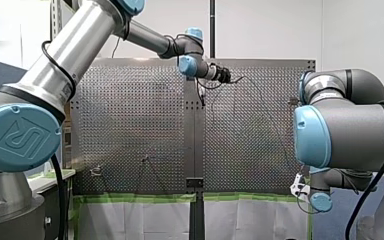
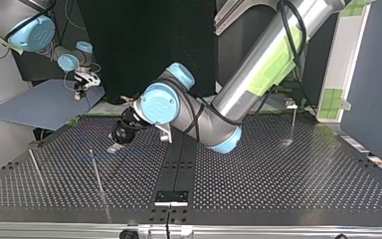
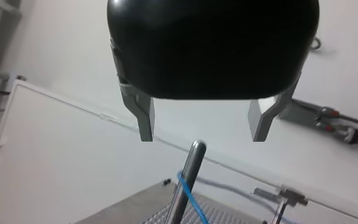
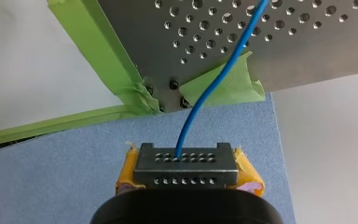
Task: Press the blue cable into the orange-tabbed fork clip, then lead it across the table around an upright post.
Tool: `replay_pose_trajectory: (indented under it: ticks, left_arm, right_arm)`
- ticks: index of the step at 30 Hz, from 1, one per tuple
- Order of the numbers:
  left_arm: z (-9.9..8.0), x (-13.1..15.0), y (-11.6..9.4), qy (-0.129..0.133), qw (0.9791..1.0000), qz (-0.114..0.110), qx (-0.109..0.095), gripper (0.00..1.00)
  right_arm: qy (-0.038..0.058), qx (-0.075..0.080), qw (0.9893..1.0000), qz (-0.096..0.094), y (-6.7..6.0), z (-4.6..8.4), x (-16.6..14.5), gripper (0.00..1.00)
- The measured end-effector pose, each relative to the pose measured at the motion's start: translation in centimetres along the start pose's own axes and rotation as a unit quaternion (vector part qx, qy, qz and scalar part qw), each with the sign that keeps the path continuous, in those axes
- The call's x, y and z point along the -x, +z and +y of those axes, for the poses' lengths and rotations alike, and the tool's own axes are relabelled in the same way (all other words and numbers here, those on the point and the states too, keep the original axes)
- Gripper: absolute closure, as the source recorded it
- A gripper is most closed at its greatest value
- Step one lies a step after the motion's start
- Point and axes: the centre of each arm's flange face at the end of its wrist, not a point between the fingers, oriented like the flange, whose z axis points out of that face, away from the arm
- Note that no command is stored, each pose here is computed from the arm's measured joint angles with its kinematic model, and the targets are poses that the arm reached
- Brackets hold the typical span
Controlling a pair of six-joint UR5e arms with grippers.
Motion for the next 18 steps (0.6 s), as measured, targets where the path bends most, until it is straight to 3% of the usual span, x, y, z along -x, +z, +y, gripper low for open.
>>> replay_pose_trajectory:
  ticks: [8,18]
  left_arm:
    - [-2.7,1.5,0.1,0.036,0.9993,-0.008,-0.006,0.02]
    - [-5.9,2.5,-0.2,0.081,0.9965,-0.013,0.016,0.02]
  right_arm:
    - [-0.0001,0.0,1.0,0.0,0.0,0.0,0.0,1.0]
    - [-0.0001,-0.001,1.0,0.0,0.0,-0.1,0.0,1.0]
